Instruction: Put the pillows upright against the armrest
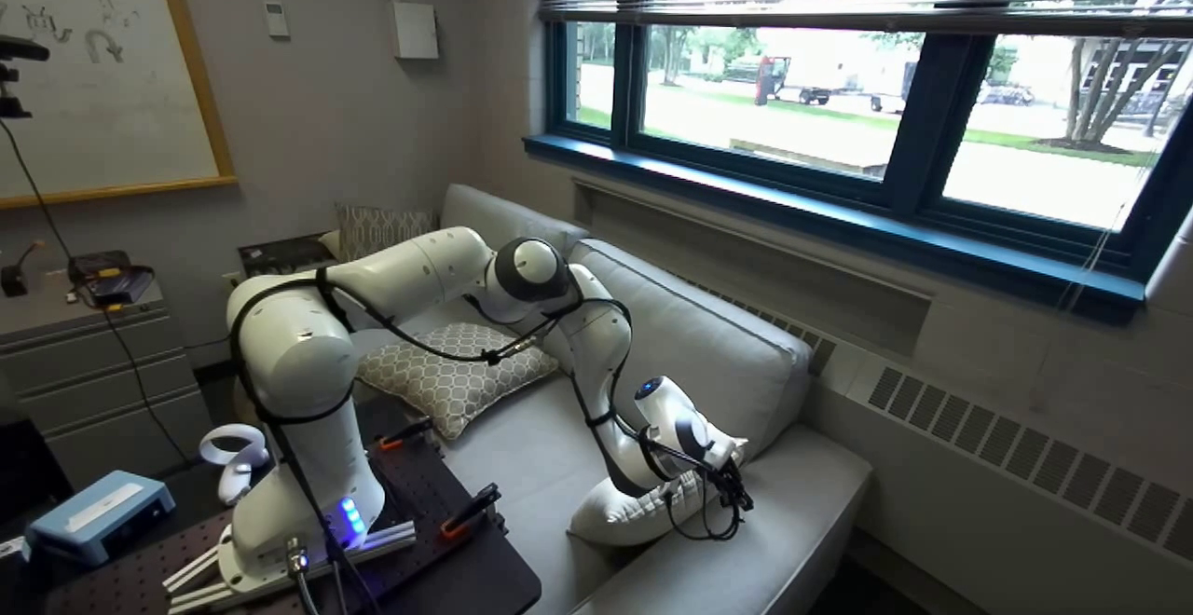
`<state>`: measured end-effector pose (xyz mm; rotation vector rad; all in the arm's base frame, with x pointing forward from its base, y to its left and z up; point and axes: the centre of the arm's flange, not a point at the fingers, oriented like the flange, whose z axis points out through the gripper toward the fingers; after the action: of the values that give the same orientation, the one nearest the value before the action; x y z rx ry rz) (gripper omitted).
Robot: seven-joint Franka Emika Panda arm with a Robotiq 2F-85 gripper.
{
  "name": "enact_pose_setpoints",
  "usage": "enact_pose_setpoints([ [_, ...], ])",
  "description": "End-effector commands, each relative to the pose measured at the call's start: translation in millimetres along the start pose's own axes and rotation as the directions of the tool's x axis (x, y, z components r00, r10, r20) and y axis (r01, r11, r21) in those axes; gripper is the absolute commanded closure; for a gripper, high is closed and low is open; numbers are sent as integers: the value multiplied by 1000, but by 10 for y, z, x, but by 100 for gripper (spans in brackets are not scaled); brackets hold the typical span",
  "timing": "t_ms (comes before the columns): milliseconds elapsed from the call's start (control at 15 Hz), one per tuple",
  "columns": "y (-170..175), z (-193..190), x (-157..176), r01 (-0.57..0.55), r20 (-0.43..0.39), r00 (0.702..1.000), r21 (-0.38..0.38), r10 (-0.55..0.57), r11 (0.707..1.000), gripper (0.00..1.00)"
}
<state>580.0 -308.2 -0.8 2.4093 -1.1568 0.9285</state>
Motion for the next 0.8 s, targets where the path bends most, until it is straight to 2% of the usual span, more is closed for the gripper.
enact_pose_setpoints([
  [0,53,52,-239,22,-27,999,7,-22,1000,90],
  [400,-56,12,-327,19,-62,998,-3,-19,1000,90],
  [733,-110,-293,13,-51,-156,986,29,55,998,90],
])
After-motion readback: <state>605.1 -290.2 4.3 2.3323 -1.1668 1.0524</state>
